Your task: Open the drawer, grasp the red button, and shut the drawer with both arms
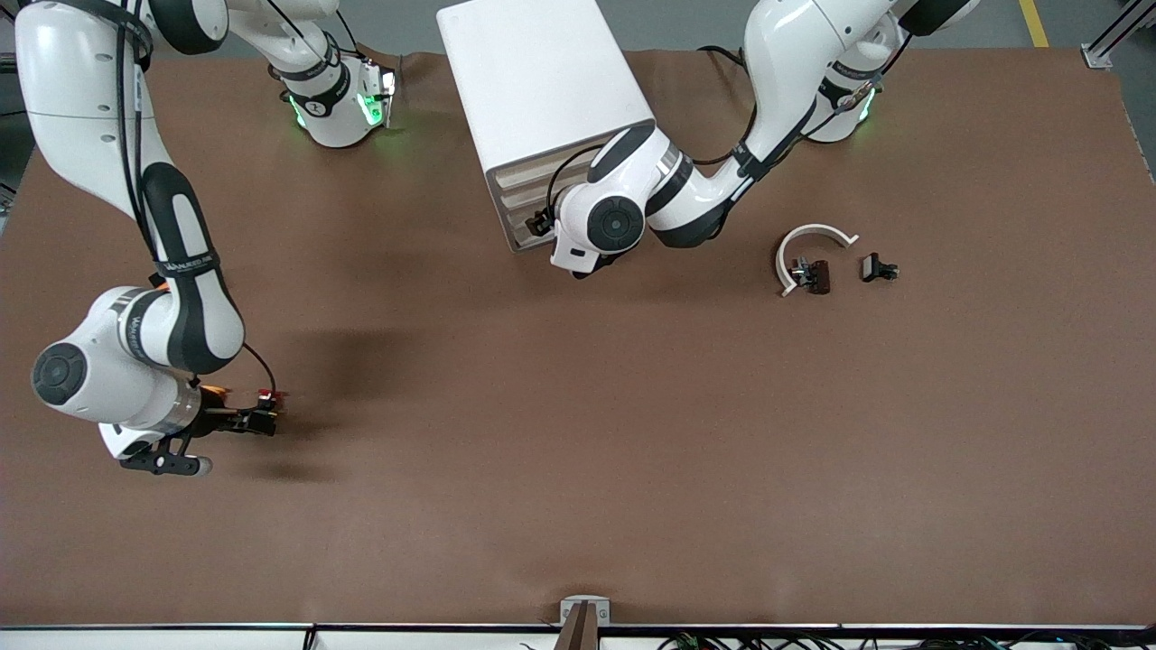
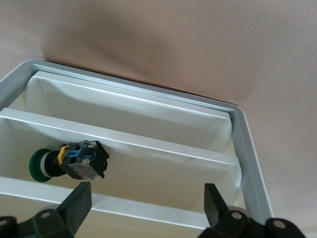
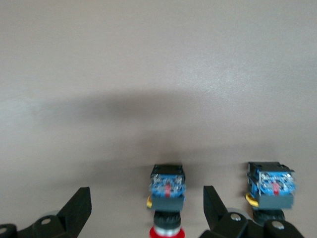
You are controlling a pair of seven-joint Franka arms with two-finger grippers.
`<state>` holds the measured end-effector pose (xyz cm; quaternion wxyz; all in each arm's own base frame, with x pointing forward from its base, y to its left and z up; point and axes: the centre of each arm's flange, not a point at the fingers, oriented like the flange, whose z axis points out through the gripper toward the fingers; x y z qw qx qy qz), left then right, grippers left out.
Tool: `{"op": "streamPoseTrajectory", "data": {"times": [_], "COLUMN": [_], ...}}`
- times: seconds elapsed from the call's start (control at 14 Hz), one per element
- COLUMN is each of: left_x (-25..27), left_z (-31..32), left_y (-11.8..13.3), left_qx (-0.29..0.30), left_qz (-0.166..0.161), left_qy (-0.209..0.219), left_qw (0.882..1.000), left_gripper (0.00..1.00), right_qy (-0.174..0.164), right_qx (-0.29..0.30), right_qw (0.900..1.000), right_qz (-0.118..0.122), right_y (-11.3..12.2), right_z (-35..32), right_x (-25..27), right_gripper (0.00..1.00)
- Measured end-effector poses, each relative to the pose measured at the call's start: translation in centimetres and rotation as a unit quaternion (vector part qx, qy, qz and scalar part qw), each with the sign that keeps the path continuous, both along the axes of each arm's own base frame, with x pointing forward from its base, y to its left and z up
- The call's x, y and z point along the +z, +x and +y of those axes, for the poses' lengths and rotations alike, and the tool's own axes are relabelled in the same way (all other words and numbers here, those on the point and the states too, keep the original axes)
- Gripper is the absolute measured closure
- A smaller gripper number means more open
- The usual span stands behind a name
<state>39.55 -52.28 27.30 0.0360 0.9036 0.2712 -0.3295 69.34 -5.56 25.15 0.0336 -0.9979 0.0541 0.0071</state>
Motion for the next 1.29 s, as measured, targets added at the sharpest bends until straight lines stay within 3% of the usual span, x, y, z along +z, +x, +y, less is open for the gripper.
{"op": "streamPoseTrajectory", "data": {"times": [0.36, 0.57, 0.79, 1.14, 1.29], "left_x": [0.0, 1.9, 4.3, 10.2, 14.3], "left_z": [0.5, 2.6, 5.9, 13.4, 18.8], "left_y": [0.7, 5.6, 11.4, 18.1, 20.6], "left_qx": [0.006, 0.046, 0.074, 0.103, 0.124], "left_qz": [0.003, -0.02, -0.068, -0.16, -0.194], "left_qy": [0.001, -0.011, -0.008, 0.028, 0.046], "left_qw": [1.0, 0.999, 0.995, 0.981, 0.972], "left_gripper": [0.0, 0.0, 0.0, 0.0, 0.0], "right_qy": [-0.007, -0.031, -0.038, -0.036, -0.033], "right_qx": [0.021, 0.033, 0.037, 0.034, 0.034], "right_qw": [0.999, 0.998, 0.997, 0.998, 0.998], "right_qz": [0.025, 0.046, 0.055, 0.037, 0.051], "right_y": [0.8, 0.0, -1.2, -3.2, -4.2], "right_z": [-0.2, -0.8, -0.9, -1.0, -1.0], "right_x": [8.6, 14.1, 20.2, 26.7, 27.8], "right_gripper": [0.0, 0.0, 0.0, 0.0, 0.0]}}
